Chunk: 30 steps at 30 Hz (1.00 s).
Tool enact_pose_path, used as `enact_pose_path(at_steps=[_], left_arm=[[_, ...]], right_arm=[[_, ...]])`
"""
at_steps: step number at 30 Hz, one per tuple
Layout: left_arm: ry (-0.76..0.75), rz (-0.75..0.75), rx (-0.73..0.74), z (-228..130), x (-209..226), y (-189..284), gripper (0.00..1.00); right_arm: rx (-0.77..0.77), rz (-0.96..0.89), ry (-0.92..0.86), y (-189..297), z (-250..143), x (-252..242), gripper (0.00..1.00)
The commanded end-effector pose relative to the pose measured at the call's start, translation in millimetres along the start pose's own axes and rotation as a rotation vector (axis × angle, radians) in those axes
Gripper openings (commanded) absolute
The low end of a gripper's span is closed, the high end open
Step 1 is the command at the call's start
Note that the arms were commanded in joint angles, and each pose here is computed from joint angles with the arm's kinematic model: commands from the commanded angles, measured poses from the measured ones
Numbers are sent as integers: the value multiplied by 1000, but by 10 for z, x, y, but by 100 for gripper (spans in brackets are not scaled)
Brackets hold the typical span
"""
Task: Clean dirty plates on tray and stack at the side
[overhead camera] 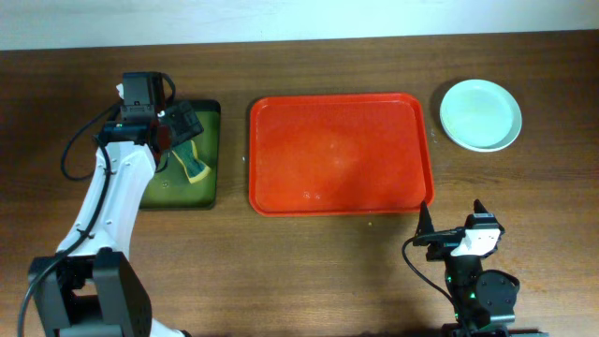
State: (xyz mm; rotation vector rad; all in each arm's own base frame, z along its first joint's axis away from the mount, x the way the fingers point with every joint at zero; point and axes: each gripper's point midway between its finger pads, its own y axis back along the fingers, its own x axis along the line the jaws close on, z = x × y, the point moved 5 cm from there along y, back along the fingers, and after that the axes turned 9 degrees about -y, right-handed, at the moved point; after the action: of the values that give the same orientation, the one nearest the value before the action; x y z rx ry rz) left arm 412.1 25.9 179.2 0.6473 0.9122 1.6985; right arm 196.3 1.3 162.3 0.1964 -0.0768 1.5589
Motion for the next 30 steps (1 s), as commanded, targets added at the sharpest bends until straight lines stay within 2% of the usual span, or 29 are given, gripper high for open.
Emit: enact_pose_path(at_steps=[1,12,17,21,25,27,30], left_arm=[[-4,-2,-17,52,5,38,99],[-14,14,47,-72,33,11,99],[-153,36,150,-366,85,81,99],[-189,-9,68,-370,-90,365,99],[-195,-58,-80,-441,-119,797,99],[-264,-96,-203,-658,-132,960,99],[-287,-68,-189,-1075,35,927,100]], right_arm=[[7,13,8,-2,-36,18,99],[7,13,8,-2,-36,18,98],[7,13,8,-2,-36,18,98],[7,13,8,-2,-36,18,98],[7,14,8,-2,-35,18,98],[7,14,8,-2,-35,18,98],[7,13,8,-2,-36,18,98]])
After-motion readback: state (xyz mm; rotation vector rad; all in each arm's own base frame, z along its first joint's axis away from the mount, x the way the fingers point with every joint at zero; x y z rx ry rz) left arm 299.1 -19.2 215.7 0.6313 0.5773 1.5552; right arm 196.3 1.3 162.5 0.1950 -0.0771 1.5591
